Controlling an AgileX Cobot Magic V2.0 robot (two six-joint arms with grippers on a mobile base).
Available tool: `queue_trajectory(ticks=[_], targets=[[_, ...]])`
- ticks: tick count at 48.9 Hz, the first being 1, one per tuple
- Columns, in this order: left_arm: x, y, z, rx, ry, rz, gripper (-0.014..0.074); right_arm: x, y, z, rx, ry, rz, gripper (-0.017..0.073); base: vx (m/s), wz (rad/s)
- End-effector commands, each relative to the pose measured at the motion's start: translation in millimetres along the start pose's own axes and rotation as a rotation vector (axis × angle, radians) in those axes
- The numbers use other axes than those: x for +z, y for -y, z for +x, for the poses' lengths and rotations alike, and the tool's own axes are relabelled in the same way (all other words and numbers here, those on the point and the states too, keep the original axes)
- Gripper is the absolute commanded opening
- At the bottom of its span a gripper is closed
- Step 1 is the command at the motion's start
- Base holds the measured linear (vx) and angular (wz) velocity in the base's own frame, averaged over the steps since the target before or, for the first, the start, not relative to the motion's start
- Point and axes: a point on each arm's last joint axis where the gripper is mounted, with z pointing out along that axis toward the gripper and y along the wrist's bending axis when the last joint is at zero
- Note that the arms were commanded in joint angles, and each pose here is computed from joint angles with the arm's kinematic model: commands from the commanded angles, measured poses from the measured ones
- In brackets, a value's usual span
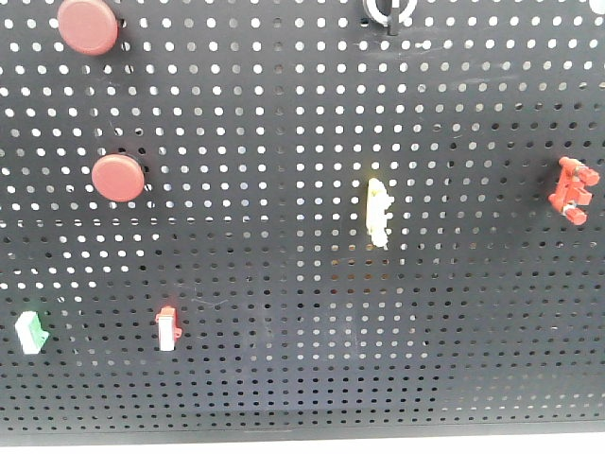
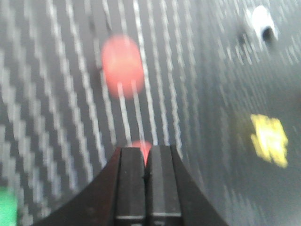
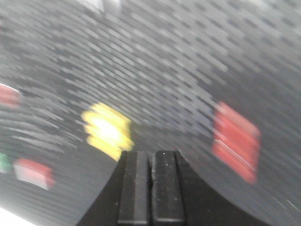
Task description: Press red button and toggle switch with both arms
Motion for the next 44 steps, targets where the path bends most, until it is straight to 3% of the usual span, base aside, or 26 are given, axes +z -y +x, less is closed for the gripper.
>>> queue_trajectory(ticks=[1, 9, 13, 16, 19, 23, 26, 31, 34, 40, 44], targets=[[-18.4, -1.7, -2.7, -0.063, 0.094, -0.056, 0.0002, 13.9, -1.4, -23.3, 0.053, 0.123, -0.111, -0.0003, 0.00, 0.00], [-33.0, 1.8, -1.0, -0.068, 0.114, -0.046, 0.0002, 54.6, -8.0, -34.4, 0.135, 0.177, -0.401, -0.0003, 0.00, 0.00], [-35.2, 2.4, -1.8, -0.067, 0.118, -0.043, 0.0002, 78.7, -23.1, -33.2, 0.135, 0.175, -0.482, -0.0003, 0.00, 0.00], [-35.5, 3.2, -1.3, -0.067, 0.113, -0.036, 0.0002, 97.0, -39.6, -29.7, 0.130, 0.164, -0.498, -0.0003, 0.00, 0.00], [-35.4, 3.8, -0.7, -0.065, 0.106, -0.029, 0.0002, 115.4, -58.8, -26.0, 0.110, 0.159, -0.472, -0.0003, 0.00, 0.00], [-35.4, 3.8, -0.7, -0.065, 0.106, -0.029, 0.0002, 130.8, -71.2, -23.9, 0.091, 0.163, -0.380, -0.0003, 0.00, 0.00], [-35.4, 3.8, -0.7, -0.064, 0.106, -0.029, 0.0002, 139.9, -71.0, -22.9, 0.094, 0.164, -0.255, -0.0003, 0.00, 0.00], [-35.4, 3.7, -0.7, -0.063, 0.106, -0.030, 0.0002, 144.6, -64.6, -27.1, 0.105, 0.177, -0.124, -0.0003, 0.00, 0.00], [-35.3, 4.3, -0.2, -0.060, 0.099, -0.023, 0.0002, 144.5, -64.1, -33.7, 0.092, 0.197, -0.118, -0.0003, 0.00, 0.00], [-34.7, 4.7, 1.2, -0.036, 0.085, -0.020, 0.0002, 144.6, -65.3, -45.0, -0.019, 0.238, -0.117, -0.0003, 0.00, 0.00], [-34.7, 4.7, 1.3, -0.030, 0.083, -0.020, 0.0002, 143.3, -65.1, -46.8, -0.025, 0.244, -0.116, -0.0003, 0.00, 0.00]])
